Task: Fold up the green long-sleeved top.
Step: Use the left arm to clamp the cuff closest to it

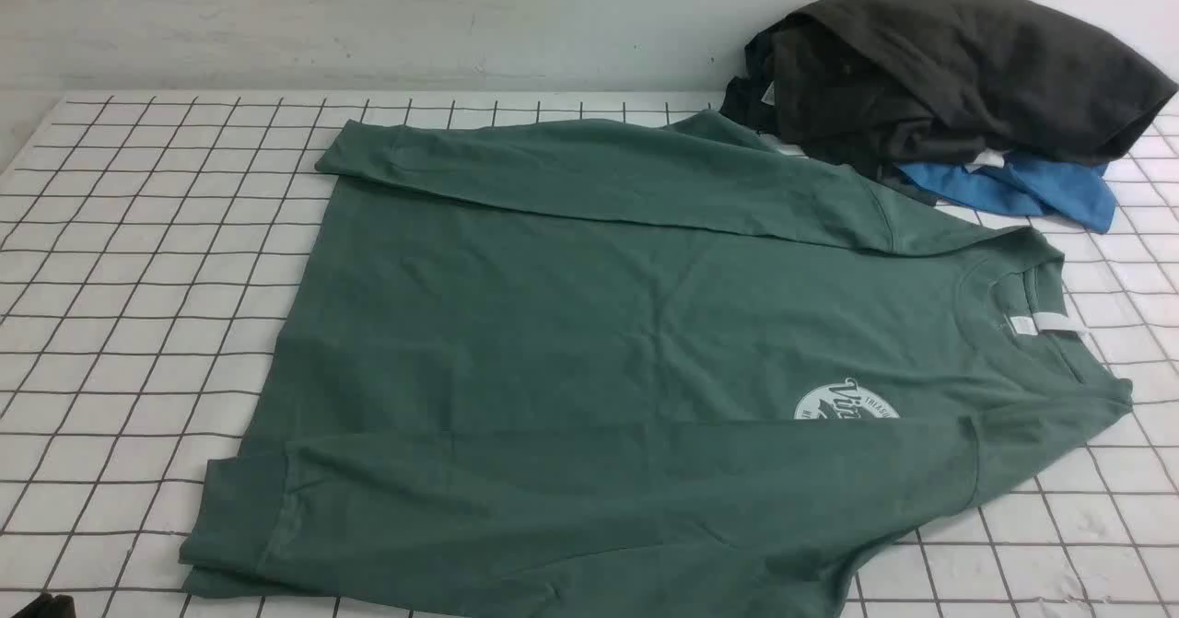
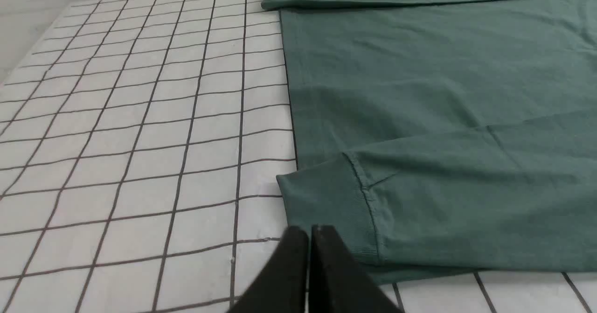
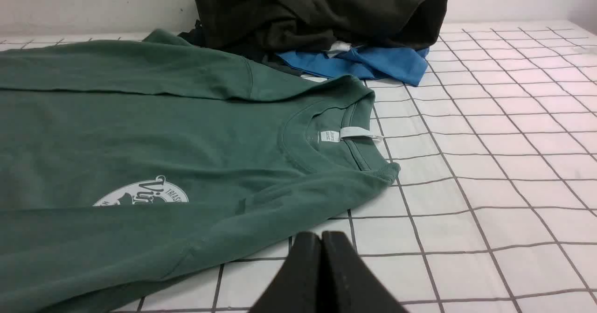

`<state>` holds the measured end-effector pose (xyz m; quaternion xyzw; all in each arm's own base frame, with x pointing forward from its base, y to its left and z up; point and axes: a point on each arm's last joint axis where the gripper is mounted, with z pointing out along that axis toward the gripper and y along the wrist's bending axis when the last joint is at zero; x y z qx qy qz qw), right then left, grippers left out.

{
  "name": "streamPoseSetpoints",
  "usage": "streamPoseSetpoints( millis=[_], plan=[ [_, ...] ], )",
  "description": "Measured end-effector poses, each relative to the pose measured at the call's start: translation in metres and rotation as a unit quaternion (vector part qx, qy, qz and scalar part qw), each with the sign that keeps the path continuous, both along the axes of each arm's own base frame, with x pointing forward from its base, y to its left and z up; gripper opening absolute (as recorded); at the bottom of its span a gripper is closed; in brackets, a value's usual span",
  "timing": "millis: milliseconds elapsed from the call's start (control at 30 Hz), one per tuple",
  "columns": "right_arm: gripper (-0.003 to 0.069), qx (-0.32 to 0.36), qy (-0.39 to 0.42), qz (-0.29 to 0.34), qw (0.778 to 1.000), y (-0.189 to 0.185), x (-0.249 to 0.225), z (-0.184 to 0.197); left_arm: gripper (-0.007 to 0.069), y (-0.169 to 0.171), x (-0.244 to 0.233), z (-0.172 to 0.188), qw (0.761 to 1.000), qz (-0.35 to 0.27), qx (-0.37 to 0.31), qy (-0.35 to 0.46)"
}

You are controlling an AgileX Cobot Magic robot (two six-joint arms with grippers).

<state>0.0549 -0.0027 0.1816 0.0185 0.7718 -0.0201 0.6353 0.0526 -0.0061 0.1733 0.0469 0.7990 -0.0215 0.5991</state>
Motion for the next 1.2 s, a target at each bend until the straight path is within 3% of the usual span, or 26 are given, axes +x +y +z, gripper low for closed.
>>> streamPoseSetpoints(
  millis=[633,900,1100,1200],
  plan=[
    [-0.0011,0.000,0.000,0.000,1.000,0.000,0.000,0.000,-0.0007,0.000,0.000,0.000,1.000,0.000,0.001,0.000],
    [-0.0011,-0.001,0.000,0.000,1.000,0.000,0.000,0.000,-0.0007,0.001,0.000,0.000,0.999,-0.004,0.042,-0.006],
    [-0.0011,-0.009,-0.047,-0.002,0.999,-0.001,0.001,0.008,-0.0007,0.002,0.003,0.011,0.997,0.002,0.037,-0.071],
    [-0.0011,-0.012,-0.133,-0.005,0.991,-0.001,0.002,0.023,-0.0007,0.003,0.004,0.028,0.986,0.011,0.023,-0.164]
  ],
)
